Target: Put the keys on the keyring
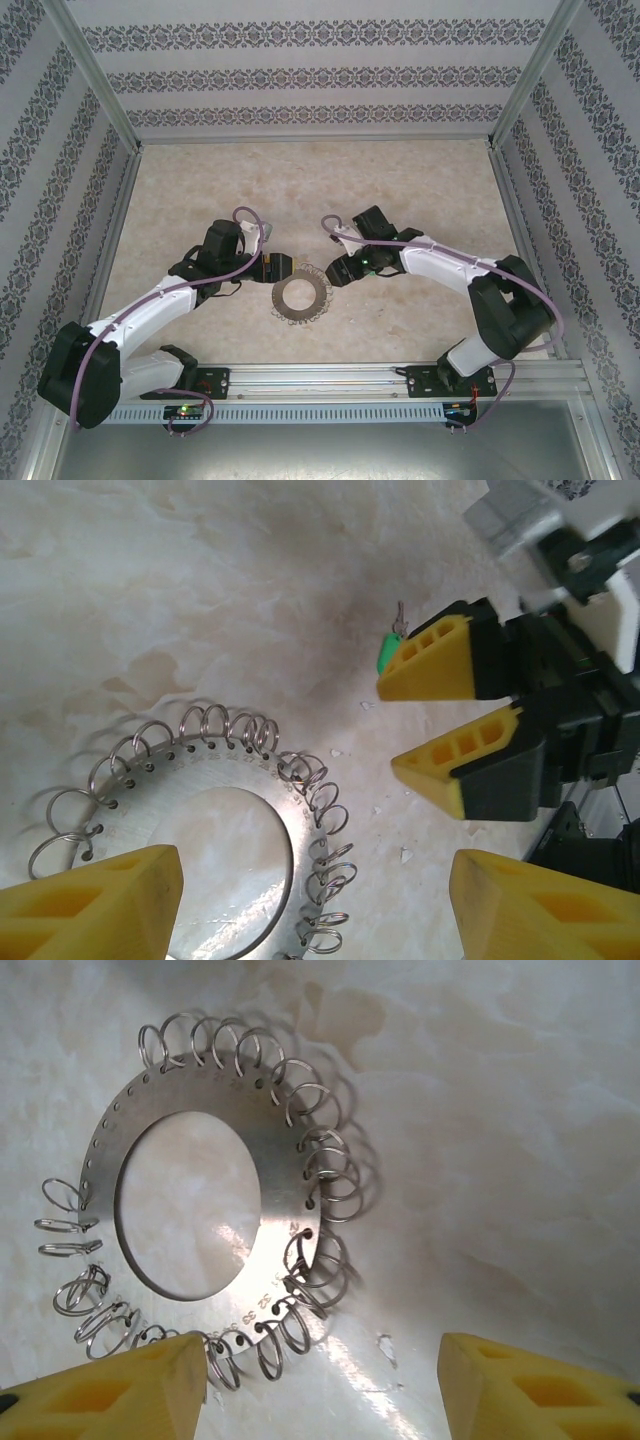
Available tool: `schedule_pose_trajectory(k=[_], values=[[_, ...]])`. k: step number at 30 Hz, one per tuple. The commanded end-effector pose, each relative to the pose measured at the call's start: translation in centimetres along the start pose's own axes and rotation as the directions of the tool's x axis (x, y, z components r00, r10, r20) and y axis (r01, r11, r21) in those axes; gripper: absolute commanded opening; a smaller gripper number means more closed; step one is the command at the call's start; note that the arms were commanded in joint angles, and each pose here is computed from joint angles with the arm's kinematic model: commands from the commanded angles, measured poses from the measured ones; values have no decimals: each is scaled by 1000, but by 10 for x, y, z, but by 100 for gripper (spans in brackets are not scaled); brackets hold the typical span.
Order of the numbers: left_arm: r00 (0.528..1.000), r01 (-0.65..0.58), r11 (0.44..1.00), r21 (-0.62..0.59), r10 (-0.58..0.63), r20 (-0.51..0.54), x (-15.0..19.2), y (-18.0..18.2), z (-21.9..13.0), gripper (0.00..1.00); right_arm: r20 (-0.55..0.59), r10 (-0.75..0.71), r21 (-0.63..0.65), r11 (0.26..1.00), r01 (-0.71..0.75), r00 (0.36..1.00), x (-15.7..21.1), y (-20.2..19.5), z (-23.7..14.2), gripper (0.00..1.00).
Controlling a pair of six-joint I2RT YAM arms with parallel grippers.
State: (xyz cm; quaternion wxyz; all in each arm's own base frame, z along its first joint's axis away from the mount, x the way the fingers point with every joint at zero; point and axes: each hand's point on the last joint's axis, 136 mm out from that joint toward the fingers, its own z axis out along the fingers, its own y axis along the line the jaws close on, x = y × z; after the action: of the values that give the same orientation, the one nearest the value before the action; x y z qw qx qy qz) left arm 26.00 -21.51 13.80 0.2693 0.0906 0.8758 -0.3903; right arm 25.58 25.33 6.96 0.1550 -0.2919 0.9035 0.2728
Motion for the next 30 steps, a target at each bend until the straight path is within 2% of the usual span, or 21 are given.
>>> schedule_pose_trajectory(k=[1, 13, 30], values=[[998, -46, 997, 65, 44, 34, -12, -16, -1, 71, -58, 5, -25, 1000, -6, 998, 10, 5, 7, 58], [998, -54, 995, 84, 51, 38, -14, -18, 2, 71, -132, 42, -82, 995, -53, 990, 29, 14, 25, 50], [996, -78, 993, 87, 73, 54, -13, -20, -2, 71, -147, 72, -88, 992, -86, 987, 37, 15, 35, 41]])
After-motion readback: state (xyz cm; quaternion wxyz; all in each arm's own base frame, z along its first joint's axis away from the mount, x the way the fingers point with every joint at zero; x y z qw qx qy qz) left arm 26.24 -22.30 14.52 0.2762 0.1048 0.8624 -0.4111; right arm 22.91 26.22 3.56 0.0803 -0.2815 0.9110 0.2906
